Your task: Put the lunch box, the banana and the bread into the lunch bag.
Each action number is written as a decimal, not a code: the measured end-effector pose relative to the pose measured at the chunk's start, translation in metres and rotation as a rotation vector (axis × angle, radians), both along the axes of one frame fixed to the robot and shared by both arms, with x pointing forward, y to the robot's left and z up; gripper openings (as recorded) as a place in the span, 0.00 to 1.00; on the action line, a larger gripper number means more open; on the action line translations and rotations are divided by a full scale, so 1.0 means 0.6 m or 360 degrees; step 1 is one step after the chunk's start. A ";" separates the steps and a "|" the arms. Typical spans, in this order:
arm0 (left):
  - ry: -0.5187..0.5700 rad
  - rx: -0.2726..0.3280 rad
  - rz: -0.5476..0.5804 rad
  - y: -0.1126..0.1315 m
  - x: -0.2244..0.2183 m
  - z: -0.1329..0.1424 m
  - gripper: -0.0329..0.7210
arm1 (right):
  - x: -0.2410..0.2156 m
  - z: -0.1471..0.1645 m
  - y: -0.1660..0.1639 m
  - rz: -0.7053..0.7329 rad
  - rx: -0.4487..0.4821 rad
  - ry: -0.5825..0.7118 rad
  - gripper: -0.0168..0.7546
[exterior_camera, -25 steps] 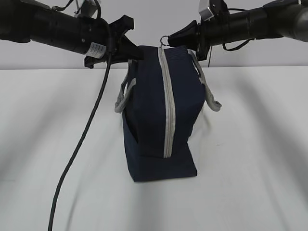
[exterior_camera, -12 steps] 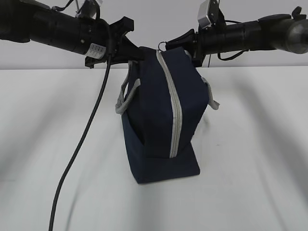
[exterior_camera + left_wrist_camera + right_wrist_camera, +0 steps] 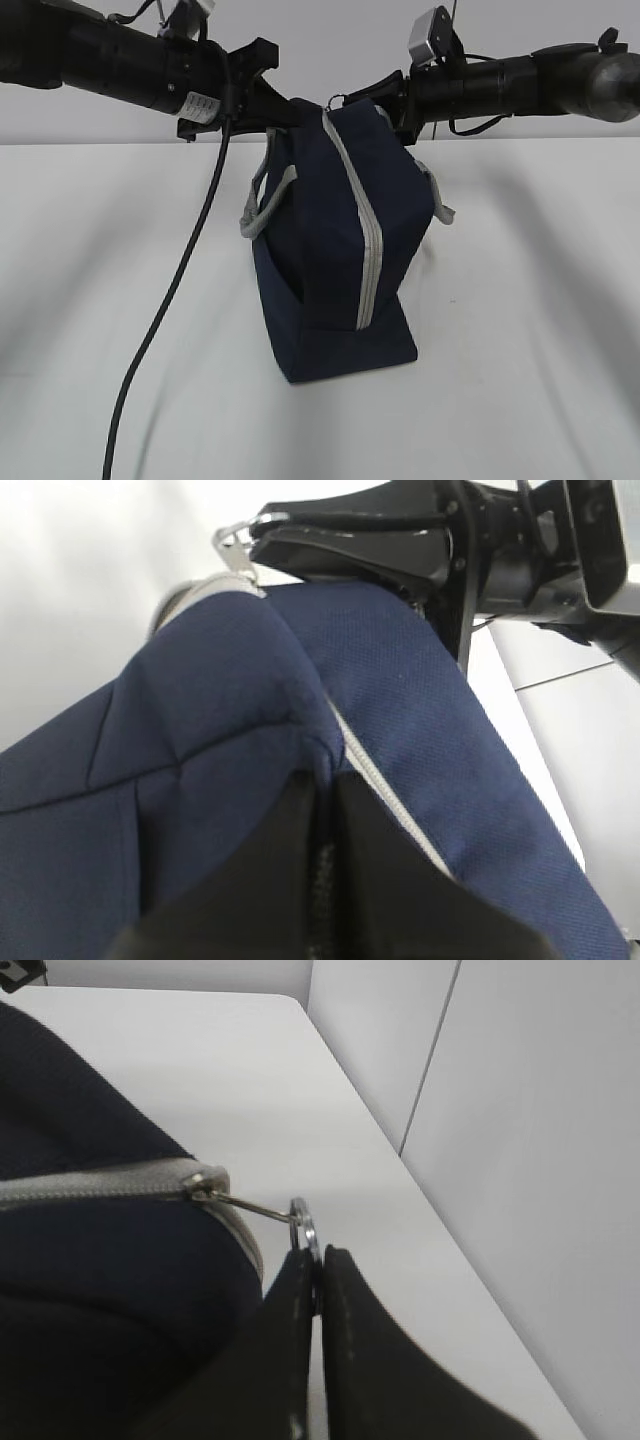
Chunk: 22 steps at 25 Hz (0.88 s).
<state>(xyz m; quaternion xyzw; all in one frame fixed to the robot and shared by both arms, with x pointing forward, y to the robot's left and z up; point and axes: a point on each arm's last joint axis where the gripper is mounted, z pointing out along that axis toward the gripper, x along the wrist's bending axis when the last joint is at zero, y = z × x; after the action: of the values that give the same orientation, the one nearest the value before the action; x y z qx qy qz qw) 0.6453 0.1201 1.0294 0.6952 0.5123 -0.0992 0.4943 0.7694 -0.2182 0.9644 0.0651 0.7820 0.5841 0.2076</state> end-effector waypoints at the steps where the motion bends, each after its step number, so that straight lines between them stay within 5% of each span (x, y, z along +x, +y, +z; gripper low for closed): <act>1: 0.0000 0.0001 -0.0003 0.000 0.000 0.000 0.08 | 0.000 -0.001 0.000 -0.0003 0.0001 0.0024 0.02; 10: 0.0011 -0.0037 0.0014 -0.001 0.001 0.002 0.08 | -0.003 -0.006 -0.002 -0.0077 0.0108 0.0411 0.03; 14: 0.0008 -0.0038 0.0021 -0.001 0.001 0.003 0.11 | -0.001 -0.004 -0.017 -0.0153 0.0181 0.0592 0.23; 19: -0.0001 -0.0031 0.0067 0.014 0.009 0.002 0.46 | 0.001 0.011 -0.062 -0.0260 0.0295 0.0772 0.68; 22: 0.0014 -0.0036 0.0092 0.039 0.016 0.002 0.67 | -0.001 0.029 -0.086 -0.0328 0.0381 0.0900 0.77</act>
<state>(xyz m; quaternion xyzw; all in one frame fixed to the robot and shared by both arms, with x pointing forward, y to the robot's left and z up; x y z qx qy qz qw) 0.6548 0.1436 1.0306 0.6741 0.5333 -0.0937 0.5024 0.7686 -0.2697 0.9820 0.3276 0.7236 0.6067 0.0310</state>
